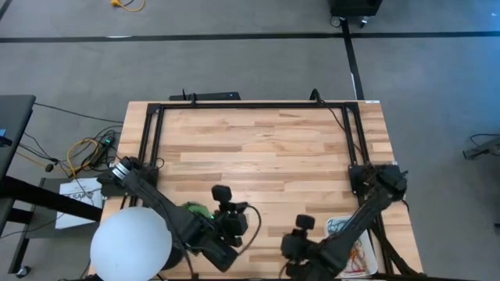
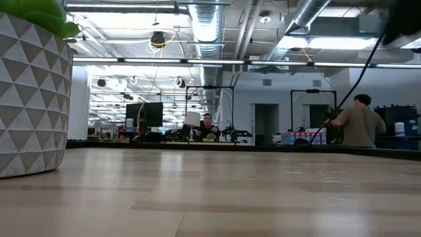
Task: Pick and place items into bin
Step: Put the green rubber band into the white bin
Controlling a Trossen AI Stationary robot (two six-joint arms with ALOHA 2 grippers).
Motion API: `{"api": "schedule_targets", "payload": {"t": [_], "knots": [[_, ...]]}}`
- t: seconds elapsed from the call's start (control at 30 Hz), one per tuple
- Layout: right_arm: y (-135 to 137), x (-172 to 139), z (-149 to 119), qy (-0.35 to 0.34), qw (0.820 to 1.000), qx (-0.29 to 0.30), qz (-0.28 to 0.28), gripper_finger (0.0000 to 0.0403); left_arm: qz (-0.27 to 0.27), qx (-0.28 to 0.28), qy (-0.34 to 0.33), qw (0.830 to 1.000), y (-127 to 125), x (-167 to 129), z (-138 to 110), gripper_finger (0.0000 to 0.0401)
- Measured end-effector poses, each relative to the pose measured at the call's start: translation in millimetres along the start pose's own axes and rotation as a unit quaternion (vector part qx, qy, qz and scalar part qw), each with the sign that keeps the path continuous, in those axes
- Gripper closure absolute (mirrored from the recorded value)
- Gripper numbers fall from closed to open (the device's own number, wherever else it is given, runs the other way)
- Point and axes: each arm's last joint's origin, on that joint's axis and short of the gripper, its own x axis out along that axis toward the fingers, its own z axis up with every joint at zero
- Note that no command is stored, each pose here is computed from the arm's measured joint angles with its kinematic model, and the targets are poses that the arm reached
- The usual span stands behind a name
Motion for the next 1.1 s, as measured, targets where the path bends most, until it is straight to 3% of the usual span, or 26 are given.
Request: {"api": "schedule_targets", "payload": {"t": [0.27,0.4,0.53,0.63,0.73,0.83,0.9,1.03,1.1], "knots": [[-41.8,-73.1,1.8,-0.169,0.982,0.016,-0.084,0.0296,-0.059,-0.046,-0.042,0.996,124.1,-46.0,19.3,0.0401],[-59.4,-92.3,5.5,-0.238,0.965,0.026,-0.111,0.0296,-0.100,-0.060,-0.037,0.993,157.8,-42.7,7.3,0.0401],[-65.5,-86.8,-0.6,-0.247,0.962,0.028,-0.116,0.0296,-0.118,-0.050,-0.042,0.991,146.7,-11.7,-9.5,0.0401],[-63.8,-66.5,-9.2,-0.261,0.957,0.044,-0.122,0.0296,-0.166,-0.054,-0.083,0.981,126.6,17.5,-19.0,0.0401],[-61.6,-41.1,-16.4,-0.277,0.951,0.066,-0.123,0.0296,-0.241,-0.084,-0.160,0.953,104.0,39.9,-25.6,0.0401],[-62.3,-17.7,-19.3,-0.288,0.945,0.103,-0.116,0.0296,-0.297,-0.122,-0.245,0.915,82.0,57.3,-31.5,0.0401],[-63.9,-7.1,-17.3,-0.294,0.942,0.119,-0.113,0.0296,-0.317,-0.122,-0.260,0.904,67.6,68.1,-39.1,0.0401],[-66.4,-0.2,-0.9,-0.309,0.934,0.149,-0.104,0.0296,-0.323,-0.140,-0.237,0.905,43.5,88.2,-47.2,0.0401],[-64.4,1.1,8.6,-0.307,0.938,0.137,-0.082,0.0294,-0.320,-0.144,-0.233,0.907,35.6,95.3,-48.7,0.0401]]}}
